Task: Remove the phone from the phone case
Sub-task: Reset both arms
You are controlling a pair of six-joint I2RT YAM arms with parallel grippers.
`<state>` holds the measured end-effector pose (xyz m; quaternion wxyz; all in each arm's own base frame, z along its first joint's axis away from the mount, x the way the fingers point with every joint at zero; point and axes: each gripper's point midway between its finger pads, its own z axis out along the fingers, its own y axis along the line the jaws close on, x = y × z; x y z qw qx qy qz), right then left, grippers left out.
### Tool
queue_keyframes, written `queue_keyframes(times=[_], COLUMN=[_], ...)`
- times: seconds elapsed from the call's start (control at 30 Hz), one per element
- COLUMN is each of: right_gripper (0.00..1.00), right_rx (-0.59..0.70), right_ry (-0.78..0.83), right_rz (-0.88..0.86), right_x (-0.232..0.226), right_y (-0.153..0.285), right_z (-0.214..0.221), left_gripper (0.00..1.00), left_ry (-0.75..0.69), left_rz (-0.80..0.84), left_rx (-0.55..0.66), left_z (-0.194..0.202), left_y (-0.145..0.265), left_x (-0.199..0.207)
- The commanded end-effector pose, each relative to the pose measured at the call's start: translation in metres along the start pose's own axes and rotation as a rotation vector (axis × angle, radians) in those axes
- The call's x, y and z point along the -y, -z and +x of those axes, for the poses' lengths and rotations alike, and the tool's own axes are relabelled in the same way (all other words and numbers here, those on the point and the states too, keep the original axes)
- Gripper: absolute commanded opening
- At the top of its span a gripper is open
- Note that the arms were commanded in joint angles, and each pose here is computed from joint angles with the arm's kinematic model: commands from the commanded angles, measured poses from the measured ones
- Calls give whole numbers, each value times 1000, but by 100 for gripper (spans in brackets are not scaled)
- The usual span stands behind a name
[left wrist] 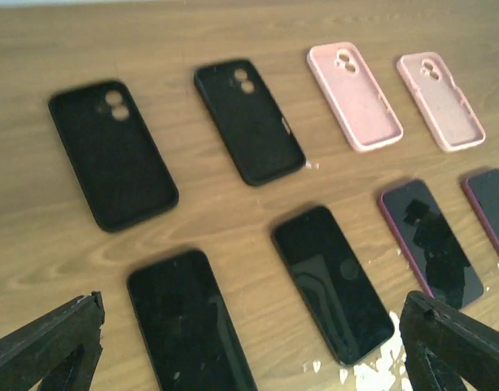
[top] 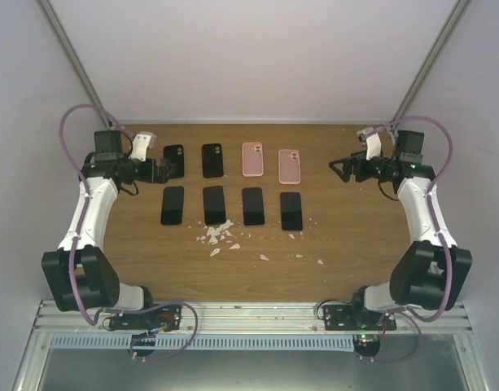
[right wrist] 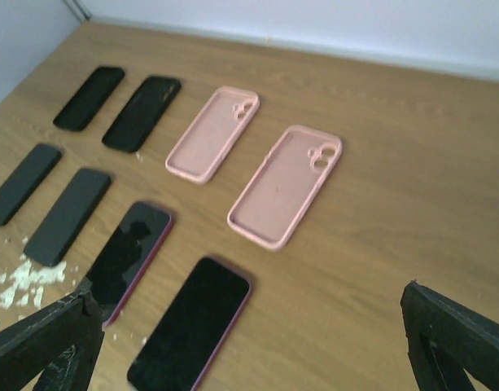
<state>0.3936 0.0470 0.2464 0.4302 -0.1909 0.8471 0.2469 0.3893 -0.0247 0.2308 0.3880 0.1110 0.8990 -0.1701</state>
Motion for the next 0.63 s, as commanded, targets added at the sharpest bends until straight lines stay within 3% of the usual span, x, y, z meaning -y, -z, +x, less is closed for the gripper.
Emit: queue_keyframes(times=[0.0, 0.3, 0.6], right_gripper=[99, 100, 100], right_rx=[18, -19, -9], right_ry=[27, 9, 6], right_rz=[-23, -14, -17], right_x=[-6, -7, -11], right_y=[5, -3, 0], right_z=[20, 61, 61], left_gripper=[99, 99, 99], left_ry=[-45, -15, 25], left_rz=[-39, -42, -36], left_rx=[39, 30, 56], left_z=[13, 50, 54], left_y=[3, 1, 1], left_x=[-4, 2, 4])
